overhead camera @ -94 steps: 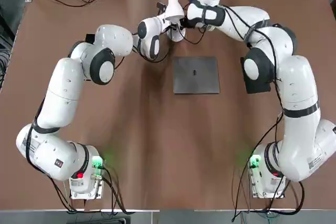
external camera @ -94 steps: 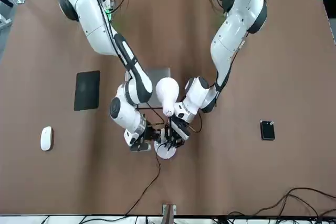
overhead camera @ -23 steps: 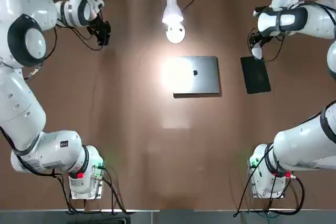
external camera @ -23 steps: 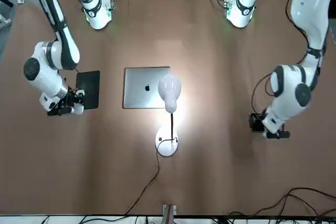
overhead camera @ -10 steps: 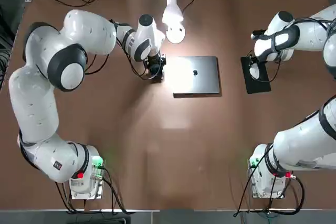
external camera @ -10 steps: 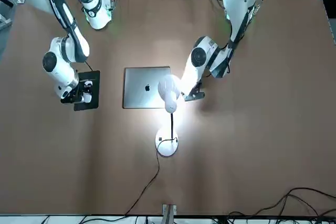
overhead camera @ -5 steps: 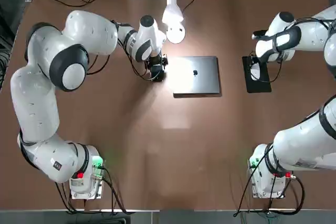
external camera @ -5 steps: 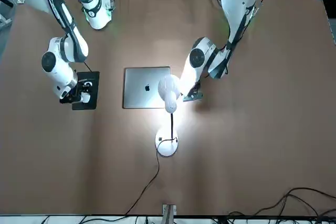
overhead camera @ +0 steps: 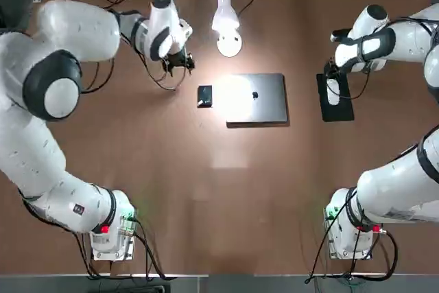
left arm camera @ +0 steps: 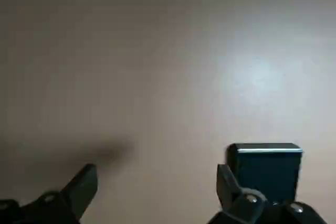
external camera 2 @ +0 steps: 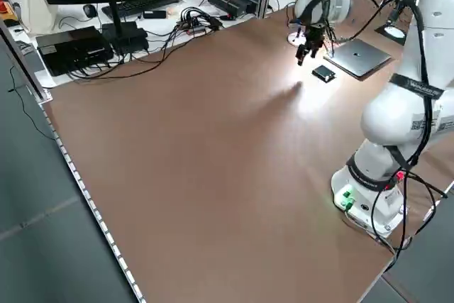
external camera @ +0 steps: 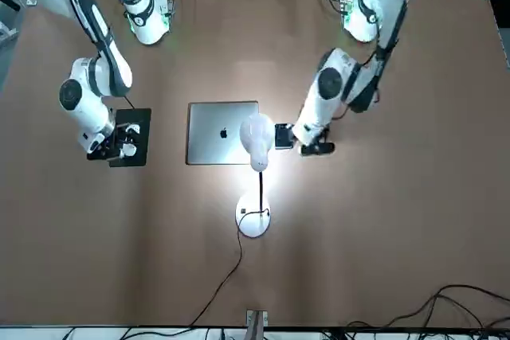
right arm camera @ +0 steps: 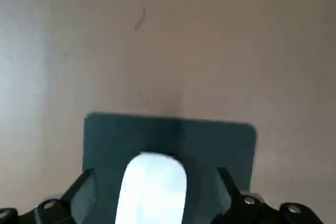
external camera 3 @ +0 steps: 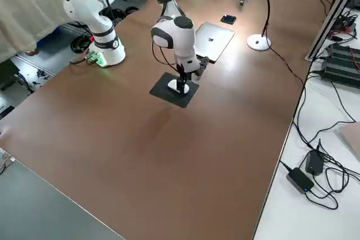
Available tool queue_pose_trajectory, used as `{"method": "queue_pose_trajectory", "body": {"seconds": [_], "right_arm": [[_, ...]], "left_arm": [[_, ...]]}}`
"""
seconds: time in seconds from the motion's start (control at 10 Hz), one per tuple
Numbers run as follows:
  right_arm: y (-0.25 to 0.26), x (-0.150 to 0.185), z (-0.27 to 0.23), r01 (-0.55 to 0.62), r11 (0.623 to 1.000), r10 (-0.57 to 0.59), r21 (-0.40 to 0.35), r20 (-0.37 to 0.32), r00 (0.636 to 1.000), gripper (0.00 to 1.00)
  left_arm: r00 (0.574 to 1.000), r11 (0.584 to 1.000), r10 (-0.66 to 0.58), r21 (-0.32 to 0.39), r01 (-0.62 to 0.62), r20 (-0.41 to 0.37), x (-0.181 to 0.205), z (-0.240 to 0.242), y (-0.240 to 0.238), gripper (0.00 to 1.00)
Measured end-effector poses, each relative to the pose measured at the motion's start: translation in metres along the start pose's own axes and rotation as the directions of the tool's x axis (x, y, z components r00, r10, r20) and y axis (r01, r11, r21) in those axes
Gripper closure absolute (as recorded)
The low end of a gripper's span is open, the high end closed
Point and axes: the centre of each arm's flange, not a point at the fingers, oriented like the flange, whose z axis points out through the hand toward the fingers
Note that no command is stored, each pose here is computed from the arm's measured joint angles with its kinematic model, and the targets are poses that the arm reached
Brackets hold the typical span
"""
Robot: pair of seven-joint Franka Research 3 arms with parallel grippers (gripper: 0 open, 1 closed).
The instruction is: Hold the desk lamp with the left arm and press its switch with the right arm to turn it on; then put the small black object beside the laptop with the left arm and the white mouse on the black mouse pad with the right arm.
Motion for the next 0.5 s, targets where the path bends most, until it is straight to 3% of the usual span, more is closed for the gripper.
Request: {"method": "queue_pose_trajectory", "body": {"seconds": [0.2, 0.5], "right_arm": [[0.004, 0.044, -0.062, -0.006, 1.000, 0.006, -0.013, -0.013, 1.000, 0.00], [0.020, 0.101, -0.171, -0.023, 0.999, 0.022, -0.032, -0.044, 0.999, 0.00]], "left_arm": [[0.999, 0.999, 0.044, 0.015, -0.044, -0.022, 0.020, -0.059, -0.055, 0.00], [0.997, 0.999, 0.042, 0.031, -0.040, -0.065, 0.033, -0.154, -0.097, 0.00]]}}
